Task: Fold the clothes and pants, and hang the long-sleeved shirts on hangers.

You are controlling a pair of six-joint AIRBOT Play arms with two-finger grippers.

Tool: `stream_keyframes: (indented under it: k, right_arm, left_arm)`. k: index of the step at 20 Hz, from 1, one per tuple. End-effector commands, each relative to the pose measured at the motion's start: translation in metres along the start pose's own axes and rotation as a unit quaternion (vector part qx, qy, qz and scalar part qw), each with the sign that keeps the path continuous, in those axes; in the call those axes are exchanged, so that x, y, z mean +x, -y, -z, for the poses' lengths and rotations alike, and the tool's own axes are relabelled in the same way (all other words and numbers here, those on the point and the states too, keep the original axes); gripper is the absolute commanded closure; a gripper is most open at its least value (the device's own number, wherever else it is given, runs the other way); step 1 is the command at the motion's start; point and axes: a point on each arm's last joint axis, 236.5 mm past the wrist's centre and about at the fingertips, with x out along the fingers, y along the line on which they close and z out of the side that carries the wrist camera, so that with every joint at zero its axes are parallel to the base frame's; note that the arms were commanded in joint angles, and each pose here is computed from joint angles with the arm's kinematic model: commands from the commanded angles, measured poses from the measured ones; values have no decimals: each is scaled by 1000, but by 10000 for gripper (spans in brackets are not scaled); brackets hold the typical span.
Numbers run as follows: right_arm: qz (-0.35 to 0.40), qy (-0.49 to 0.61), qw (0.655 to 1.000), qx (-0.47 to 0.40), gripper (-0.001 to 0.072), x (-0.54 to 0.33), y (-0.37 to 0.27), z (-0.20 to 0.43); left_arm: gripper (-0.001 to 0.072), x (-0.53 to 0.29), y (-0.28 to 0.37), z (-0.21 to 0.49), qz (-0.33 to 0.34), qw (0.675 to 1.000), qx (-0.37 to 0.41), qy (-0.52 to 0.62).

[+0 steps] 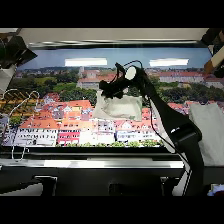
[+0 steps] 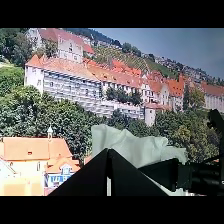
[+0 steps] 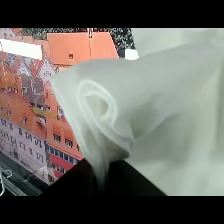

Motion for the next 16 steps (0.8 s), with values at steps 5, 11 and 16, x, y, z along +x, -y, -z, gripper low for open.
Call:
stream_keyframes:
  k: [5, 11, 16]
  right_arm:
    - [8, 16, 1000, 12, 677, 17, 12, -10]
    - [-2, -22, 1000, 21, 319, 17, 7, 8]
    - [5, -34, 999, -7, 205, -37, 18, 4]
  left_arm:
    - [693, -1, -1, -3, -1, 1000, -1, 6]
    - [693, -1, -1, -7, 1, 1000, -1, 14]
    - [693, -1, 0, -9, 2, 1000, -1, 18]
